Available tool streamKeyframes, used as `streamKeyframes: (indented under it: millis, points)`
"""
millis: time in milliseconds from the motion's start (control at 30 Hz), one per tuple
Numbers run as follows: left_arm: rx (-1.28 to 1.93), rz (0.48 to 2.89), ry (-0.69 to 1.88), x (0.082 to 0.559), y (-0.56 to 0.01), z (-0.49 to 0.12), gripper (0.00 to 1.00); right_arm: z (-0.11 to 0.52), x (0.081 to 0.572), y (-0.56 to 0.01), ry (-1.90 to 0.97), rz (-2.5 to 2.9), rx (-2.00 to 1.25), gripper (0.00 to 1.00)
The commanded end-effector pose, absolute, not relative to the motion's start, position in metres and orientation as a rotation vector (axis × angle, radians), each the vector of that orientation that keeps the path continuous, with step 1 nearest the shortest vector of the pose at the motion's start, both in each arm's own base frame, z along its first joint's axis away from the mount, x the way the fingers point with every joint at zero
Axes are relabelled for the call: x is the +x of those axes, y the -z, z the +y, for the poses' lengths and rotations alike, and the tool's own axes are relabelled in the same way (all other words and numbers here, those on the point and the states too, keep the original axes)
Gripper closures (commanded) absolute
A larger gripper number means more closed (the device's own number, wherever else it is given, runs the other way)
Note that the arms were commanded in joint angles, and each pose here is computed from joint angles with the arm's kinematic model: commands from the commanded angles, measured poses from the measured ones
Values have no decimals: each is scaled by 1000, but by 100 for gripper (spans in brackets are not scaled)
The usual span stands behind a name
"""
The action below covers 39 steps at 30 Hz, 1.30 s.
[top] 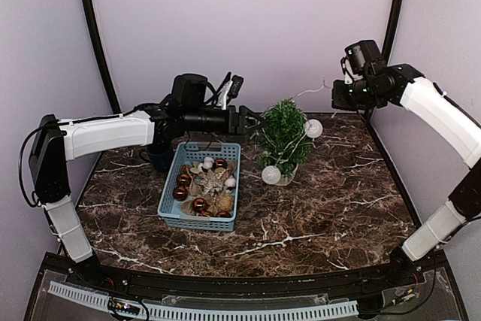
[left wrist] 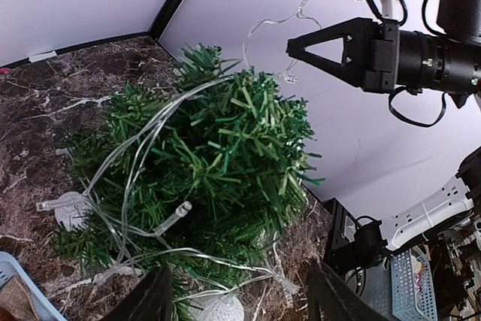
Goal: Decorate the small christmas tree
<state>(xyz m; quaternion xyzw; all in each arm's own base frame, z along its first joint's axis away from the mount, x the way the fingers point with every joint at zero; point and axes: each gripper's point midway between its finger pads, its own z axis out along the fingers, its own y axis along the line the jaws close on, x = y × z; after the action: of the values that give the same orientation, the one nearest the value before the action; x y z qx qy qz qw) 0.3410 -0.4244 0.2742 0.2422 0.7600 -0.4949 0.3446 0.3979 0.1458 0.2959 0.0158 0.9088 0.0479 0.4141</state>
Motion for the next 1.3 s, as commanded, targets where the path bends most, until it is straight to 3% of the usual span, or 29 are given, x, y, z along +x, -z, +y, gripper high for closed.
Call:
streamKeyframes:
  millis: [0,533,767,1267]
  points:
    - [676,1912,1272,335,-294,-436,38,155,368,-308,-272,2297,-6,100]
    - [661,1917,1246,330,-295,-440,41,234,270,-295,-806,2376,-238,100]
    - [670,1883,1211,323,-304,-428,40,272,264,-285,-977,2348,-220,100]
    - [869,1782,1340,271,-297,-422,28,319,287,-284,-1213,2196,40,100]
